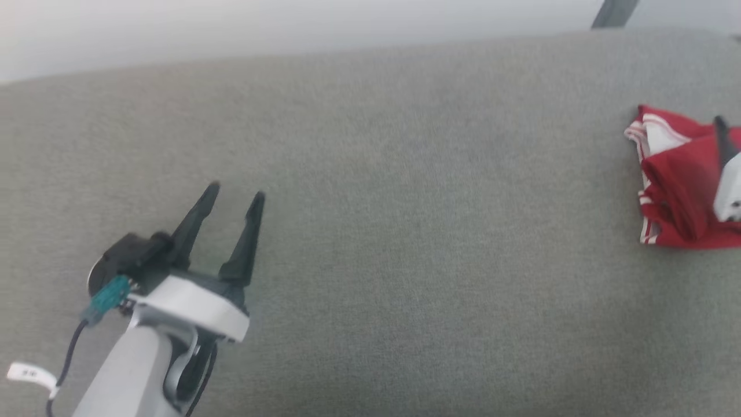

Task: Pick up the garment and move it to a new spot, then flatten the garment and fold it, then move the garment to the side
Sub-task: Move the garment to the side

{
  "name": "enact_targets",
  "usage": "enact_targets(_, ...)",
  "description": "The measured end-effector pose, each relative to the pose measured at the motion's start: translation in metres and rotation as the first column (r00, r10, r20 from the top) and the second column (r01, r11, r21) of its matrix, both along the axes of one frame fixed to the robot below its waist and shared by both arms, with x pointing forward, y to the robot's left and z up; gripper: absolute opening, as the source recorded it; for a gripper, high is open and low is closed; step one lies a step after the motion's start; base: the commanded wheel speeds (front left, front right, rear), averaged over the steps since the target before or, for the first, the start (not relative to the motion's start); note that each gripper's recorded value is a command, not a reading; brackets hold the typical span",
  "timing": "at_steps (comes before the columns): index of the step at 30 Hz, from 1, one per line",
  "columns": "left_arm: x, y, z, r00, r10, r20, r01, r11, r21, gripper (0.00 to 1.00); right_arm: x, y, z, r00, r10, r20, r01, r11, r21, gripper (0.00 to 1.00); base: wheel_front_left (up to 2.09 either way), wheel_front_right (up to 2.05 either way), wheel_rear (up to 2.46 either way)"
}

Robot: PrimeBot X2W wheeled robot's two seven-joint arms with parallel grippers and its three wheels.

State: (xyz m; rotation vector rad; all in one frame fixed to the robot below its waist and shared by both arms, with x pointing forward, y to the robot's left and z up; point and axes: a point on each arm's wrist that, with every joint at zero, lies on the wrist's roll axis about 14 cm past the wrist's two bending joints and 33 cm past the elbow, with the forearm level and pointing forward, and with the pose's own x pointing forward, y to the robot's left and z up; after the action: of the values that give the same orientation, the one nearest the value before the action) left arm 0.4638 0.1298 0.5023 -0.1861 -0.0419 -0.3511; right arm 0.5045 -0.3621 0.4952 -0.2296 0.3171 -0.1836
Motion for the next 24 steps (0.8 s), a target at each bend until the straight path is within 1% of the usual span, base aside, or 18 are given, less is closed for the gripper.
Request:
enact_targets(6, -0.031, 0.032, 0.012, 0.996, 0.085, 0.022, -0.085, 0.996, 0.023, 1.0, -0.013, 0.04, 0.011, 0.992, 0.084, 0.099, -0.089, 0.995, 0.042, 1.0, 0.0, 0.0, 0.0)
enact_targets(13, -0.065, 0.068, 0.016, 0.982, 0.187, 0.024, -0.188, 0.982, 0.033, 1.0, -0.032, 0.075, 0.022, 0.971, 0.139, 0.193, -0.159, 0.983, 0.092, 1.0, 0.0, 0.0, 0.0)
enact_targets(17, -0.08, 0.086, 0.019, 0.972, 0.231, 0.036, -0.233, 0.971, 0.047, 1.0, -0.041, 0.094, 0.035, 0.946, 0.176, 0.273, -0.208, 0.974, 0.094, 1.0, 0.0, 0.0, 0.0)
enact_targets(24, -0.1, 0.112, 0.015, 0.949, 0.314, 0.031, -0.315, 0.948, 0.048, 1.0, -0.065, 0.122, 0.035, 0.914, 0.197, 0.354, -0.251, 0.961, 0.114, 1.0, 0.0, 0.0, 0.0)
